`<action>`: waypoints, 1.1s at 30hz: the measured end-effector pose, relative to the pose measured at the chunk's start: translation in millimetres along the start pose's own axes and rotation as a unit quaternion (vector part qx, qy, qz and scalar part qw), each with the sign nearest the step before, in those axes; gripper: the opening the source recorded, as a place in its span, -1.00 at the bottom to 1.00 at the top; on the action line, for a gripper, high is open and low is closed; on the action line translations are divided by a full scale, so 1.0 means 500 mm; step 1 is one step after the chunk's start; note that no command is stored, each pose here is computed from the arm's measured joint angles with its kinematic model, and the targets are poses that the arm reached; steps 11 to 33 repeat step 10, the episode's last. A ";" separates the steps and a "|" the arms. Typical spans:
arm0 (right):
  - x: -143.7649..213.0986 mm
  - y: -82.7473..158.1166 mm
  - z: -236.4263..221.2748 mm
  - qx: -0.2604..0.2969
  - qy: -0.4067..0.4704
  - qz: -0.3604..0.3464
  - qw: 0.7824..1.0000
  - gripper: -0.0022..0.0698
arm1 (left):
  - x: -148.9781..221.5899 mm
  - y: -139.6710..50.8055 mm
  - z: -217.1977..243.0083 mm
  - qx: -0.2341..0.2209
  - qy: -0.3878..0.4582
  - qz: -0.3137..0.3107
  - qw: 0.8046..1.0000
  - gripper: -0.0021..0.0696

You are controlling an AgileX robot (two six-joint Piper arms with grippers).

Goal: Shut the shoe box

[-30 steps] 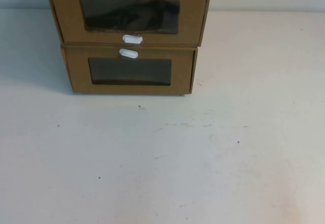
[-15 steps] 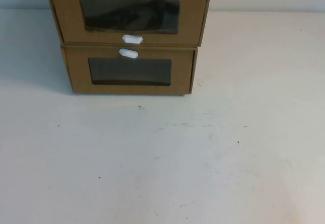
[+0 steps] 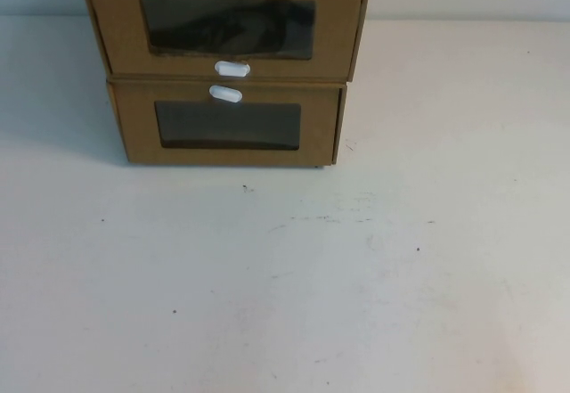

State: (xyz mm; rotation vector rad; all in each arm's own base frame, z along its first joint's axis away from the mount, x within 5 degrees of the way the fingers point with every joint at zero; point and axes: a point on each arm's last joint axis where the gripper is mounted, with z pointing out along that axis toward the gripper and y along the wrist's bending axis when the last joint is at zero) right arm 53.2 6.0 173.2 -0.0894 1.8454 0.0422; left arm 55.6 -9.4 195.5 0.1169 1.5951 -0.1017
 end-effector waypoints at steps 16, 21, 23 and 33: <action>0.000 0.000 0.000 0.000 0.000 0.001 1.000 -0.97 | 0.001 0.002 0.000 -0.005 0.002 0.048 0.999 -0.95; 0.000 0.000 0.000 0.000 0.000 0.001 1.000 -0.97 | 0.001 0.002 0.000 -0.005 0.002 0.048 0.999 -0.95; 0.000 0.000 0.000 0.000 0.000 0.001 1.000 -0.97 | 0.001 0.002 0.000 -0.005 0.002 0.048 0.999 -0.95; 0.000 0.000 0.000 0.000 0.000 0.001 1.000 -0.97 | 0.001 0.002 0.000 -0.005 0.002 0.048 0.999 -0.95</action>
